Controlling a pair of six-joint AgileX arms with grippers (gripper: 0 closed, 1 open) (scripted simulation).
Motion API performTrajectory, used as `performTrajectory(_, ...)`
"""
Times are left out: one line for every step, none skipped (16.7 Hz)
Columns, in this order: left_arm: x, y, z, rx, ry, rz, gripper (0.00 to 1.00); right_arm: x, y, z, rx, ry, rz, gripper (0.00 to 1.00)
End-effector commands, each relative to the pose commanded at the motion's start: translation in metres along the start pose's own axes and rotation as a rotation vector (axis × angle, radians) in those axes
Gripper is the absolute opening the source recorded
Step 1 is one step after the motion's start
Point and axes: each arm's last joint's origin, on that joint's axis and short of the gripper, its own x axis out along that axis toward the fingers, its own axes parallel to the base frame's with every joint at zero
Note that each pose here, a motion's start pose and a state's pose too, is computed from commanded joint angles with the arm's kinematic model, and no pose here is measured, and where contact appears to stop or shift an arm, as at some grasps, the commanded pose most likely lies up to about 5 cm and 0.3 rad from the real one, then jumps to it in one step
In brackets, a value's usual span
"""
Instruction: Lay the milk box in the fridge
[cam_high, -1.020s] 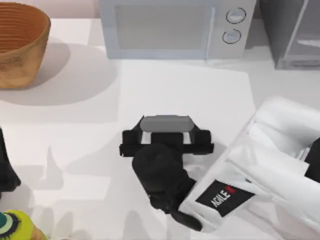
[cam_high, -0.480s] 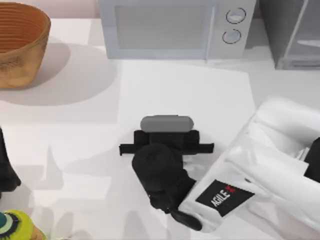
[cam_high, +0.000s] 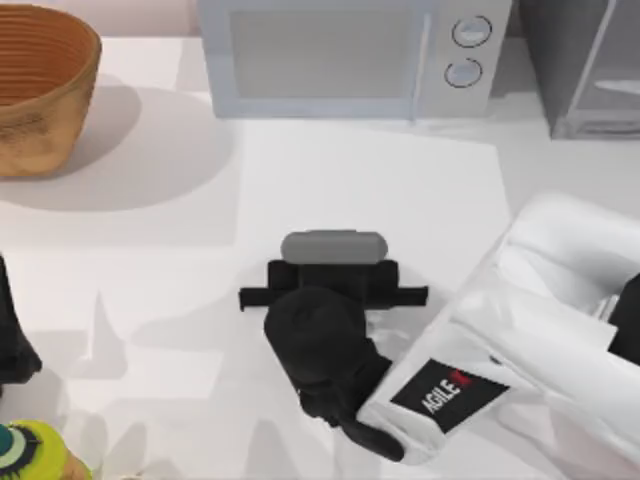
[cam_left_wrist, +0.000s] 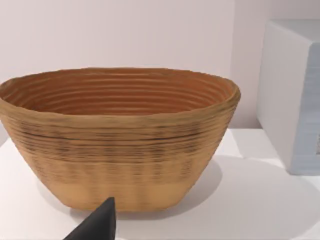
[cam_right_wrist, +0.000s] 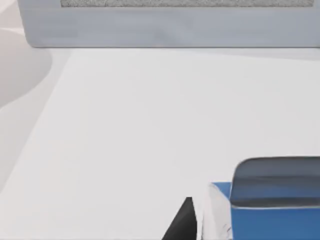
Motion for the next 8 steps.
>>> performTrajectory(0.0, 0.0, 0.0, 0.0, 0.0, 0.0, 1.0, 0.0, 0.0, 0.0, 0.0, 0.0, 0.0, 0.0)
performTrajectory(0.0, 0.0, 0.0, 0.0, 0.0, 0.0, 1.0, 0.0, 0.0, 0.0, 0.0, 0.0, 0.0, 0.0)
performTrajectory(0.0, 0.0, 0.0, 0.0, 0.0, 0.0, 1.0, -0.001, 0.001, 0.0, 0.001, 0.0, 0.002, 0.0)
performTrajectory(0.0, 0.0, 0.0, 0.0, 0.0, 0.0, 1.0, -0.001, 0.001, 0.001, 0.001, -0.001, 0.002, 0.0)
performTrajectory(0.0, 0.0, 0.0, 0.0, 0.0, 0.0, 1.0, -0.001, 0.002, 0.006, 0.004, -0.002, 0.003, 0.0)
performTrajectory(0.0, 0.0, 0.0, 0.0, 0.0, 0.0, 1.0, -0.002, 0.003, 0.014, 0.007, -0.005, 0.004, 0.0)
performTrajectory(0.0, 0.0, 0.0, 0.0, 0.0, 0.0, 1.0, -0.003, 0.005, 0.024, 0.01, -0.007, 0.004, 0.0)
performTrajectory(0.0, 0.0, 0.0, 0.0, 0.0, 0.0, 1.0, -0.004, 0.006, 0.037, 0.011, -0.008, 0.003, 0.0)
